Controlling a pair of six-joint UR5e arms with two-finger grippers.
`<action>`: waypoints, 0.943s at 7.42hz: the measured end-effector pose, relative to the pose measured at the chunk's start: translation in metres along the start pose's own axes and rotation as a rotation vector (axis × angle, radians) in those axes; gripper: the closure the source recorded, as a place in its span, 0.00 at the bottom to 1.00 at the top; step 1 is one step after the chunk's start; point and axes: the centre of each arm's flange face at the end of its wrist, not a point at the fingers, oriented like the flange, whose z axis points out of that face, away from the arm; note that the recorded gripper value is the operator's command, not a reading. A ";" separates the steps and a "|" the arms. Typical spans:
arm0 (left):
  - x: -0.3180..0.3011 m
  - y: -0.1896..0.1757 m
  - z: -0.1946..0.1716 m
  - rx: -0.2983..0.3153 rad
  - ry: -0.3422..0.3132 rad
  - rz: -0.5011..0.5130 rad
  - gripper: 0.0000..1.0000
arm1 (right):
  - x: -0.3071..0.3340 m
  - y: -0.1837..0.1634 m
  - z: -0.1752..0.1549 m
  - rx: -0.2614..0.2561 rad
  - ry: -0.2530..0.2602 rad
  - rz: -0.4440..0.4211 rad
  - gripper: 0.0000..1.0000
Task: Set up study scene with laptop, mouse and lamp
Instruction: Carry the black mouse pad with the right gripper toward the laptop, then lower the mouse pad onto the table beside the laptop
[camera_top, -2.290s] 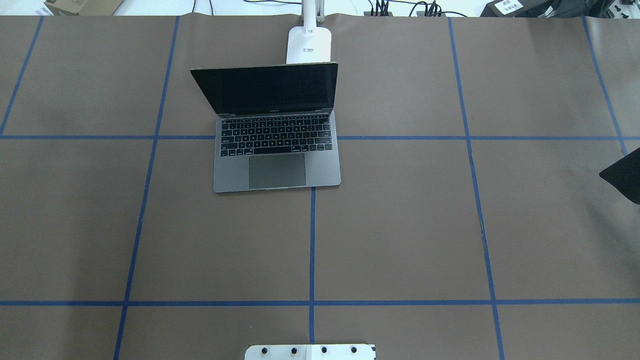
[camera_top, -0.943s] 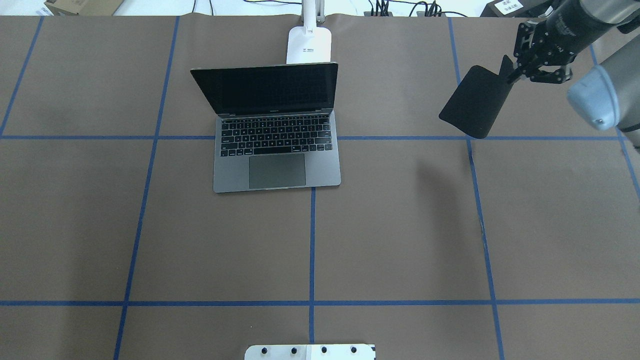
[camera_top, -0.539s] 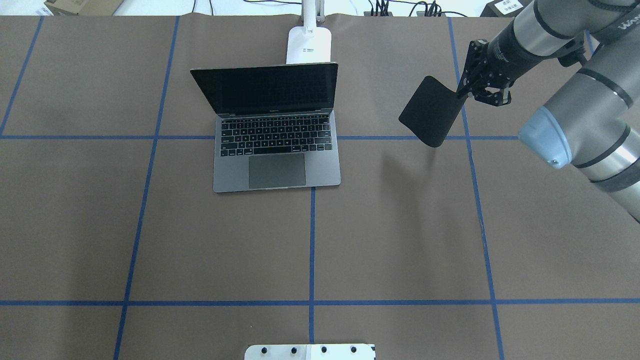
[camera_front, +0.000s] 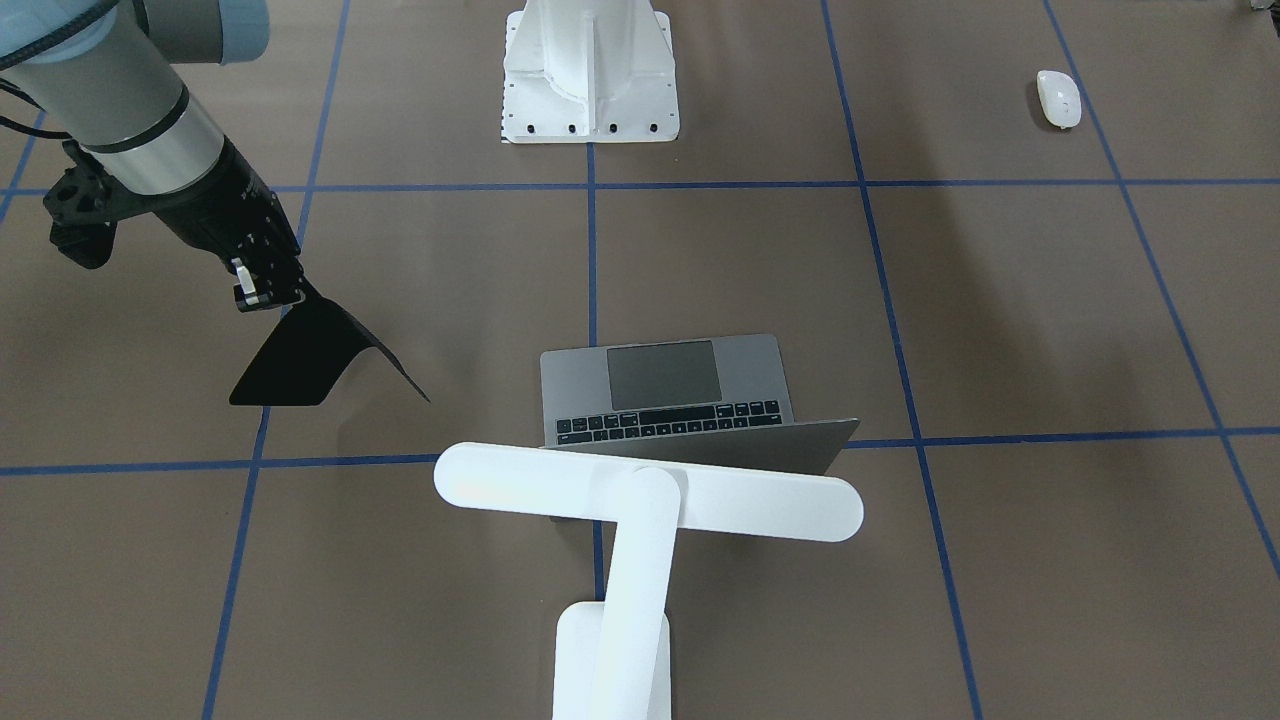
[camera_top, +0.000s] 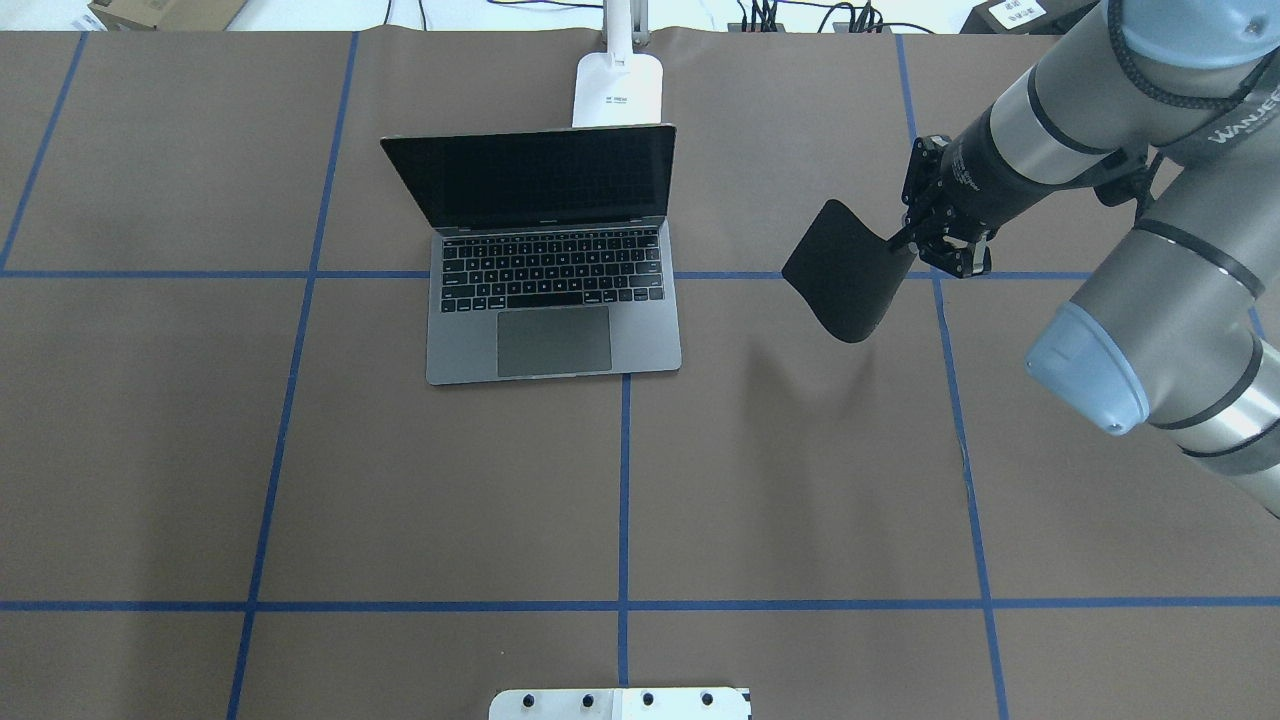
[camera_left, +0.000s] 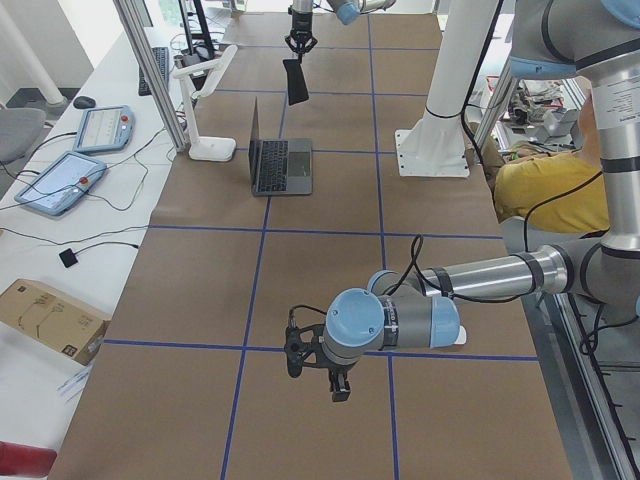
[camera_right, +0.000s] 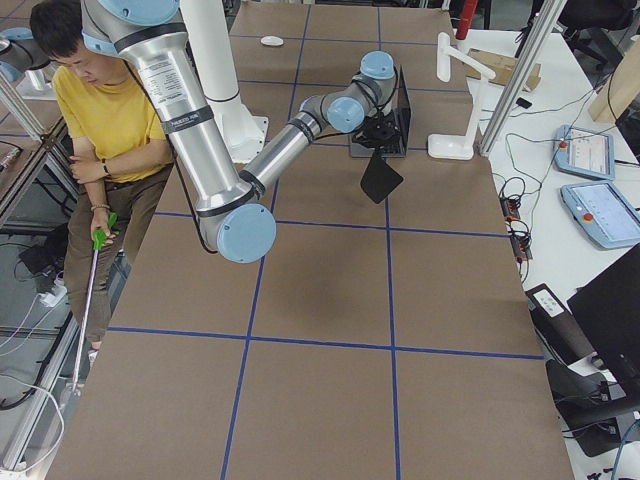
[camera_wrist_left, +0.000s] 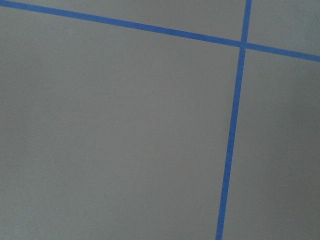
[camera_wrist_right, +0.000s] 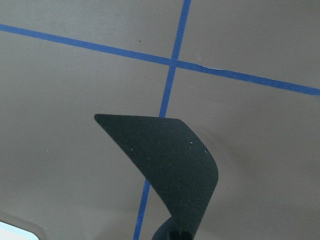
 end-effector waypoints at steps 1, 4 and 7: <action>0.002 -0.001 -0.002 0.004 0.000 0.004 0.00 | 0.015 0.018 0.018 0.023 0.029 0.006 1.00; 0.012 -0.003 -0.010 0.021 0.012 0.021 0.00 | 0.011 0.055 0.076 0.093 0.070 -0.012 1.00; 0.014 -0.003 -0.013 0.026 0.026 0.024 0.00 | -0.033 0.047 0.110 0.113 0.047 -0.038 1.00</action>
